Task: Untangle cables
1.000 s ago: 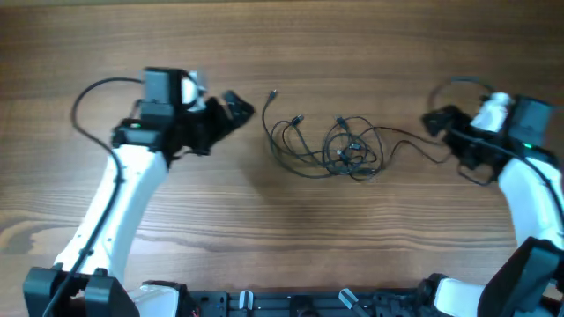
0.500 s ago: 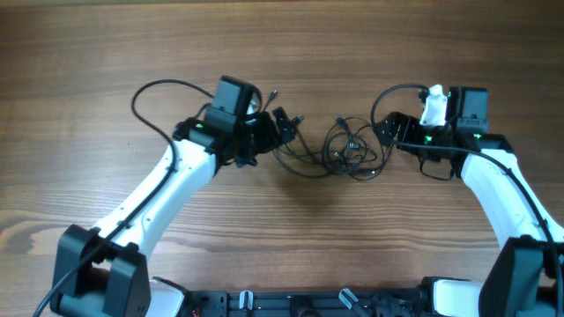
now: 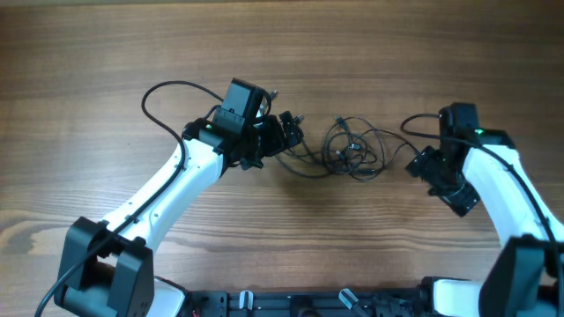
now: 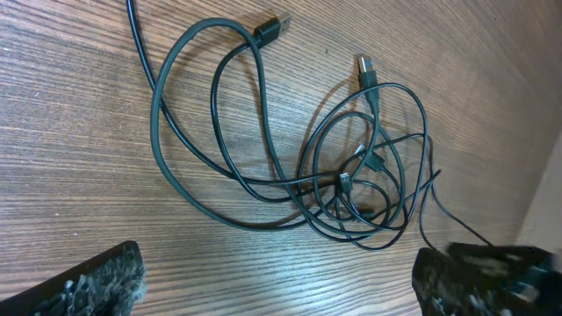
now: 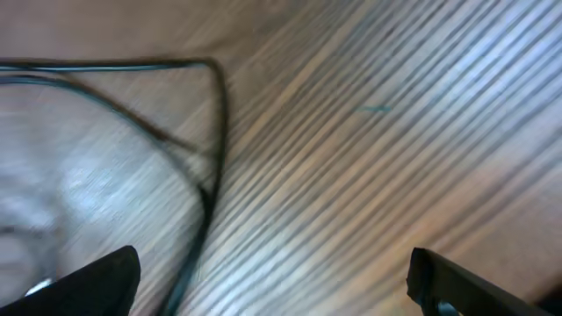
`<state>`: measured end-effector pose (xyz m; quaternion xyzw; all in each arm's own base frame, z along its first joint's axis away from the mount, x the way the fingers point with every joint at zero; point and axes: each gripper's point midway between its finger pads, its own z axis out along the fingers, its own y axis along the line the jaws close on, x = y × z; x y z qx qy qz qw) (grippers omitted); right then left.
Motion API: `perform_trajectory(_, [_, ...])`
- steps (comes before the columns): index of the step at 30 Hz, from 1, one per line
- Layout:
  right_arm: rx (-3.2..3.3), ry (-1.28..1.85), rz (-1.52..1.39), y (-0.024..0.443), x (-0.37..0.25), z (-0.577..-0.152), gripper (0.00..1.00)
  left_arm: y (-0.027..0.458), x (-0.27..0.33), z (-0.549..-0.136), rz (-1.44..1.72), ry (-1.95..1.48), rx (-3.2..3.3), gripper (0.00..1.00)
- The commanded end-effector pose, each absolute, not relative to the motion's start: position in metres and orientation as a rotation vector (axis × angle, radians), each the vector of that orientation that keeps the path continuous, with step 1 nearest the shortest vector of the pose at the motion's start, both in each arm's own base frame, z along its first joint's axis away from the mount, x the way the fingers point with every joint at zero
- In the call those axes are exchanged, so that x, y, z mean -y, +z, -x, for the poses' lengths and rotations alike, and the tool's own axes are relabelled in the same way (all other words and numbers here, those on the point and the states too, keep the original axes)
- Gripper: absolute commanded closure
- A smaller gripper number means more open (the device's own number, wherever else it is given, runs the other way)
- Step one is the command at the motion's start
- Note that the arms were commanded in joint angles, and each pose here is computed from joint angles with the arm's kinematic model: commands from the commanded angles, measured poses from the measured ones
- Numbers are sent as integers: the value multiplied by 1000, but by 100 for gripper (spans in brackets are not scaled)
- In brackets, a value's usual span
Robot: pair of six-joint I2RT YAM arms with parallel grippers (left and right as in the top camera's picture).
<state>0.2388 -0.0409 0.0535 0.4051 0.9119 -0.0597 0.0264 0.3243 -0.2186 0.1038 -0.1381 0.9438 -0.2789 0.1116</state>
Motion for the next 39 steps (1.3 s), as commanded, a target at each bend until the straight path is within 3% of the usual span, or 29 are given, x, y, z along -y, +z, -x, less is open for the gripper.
perform_trajectory(1, [-2689,55,-1235,112,26,-271,0,102,219,-327,419,-805,-2769,0])
perform_trajectory(4, [-2670,158,-1106,127,18,-285,0,102,219,-327,419,-805,-2769,0])
perform_trajectory(9, [-2636,441,-367,139,-23,-337,7,102,228,-322,383,-813,-2776,3])
perform_trajectory(12, [-2596,578,-121,131,-45,-347,11,102,235,-318,352,-818,-2782,3])
perform_trajectory(17, [-2705,570,-174,81,-42,-343,30,100,244,-310,305,-781,-2790,0])
perform_trajectory(25, [-2772,809,-107,34,-67,-344,35,98,248,-307,376,-739,-2783,0])
perform_trajectory(32, [-2844,859,-147,-4,-70,-341,51,94,255,-300,352,-722,-2797,0])
perform_trajectory(33, [-2850,867,-151,-7,-70,-340,60,91,256,-299,348,-711,-2803,0])
perform_trajectory(35, [-2835,924,-149,-4,-76,-339,96,83,257,-298,349,-683,-2817,0])
perform_trajectory(39, [-2724,1171,-140,21,-98,-346,96,59,258,-293,460,-634,-2875,0])
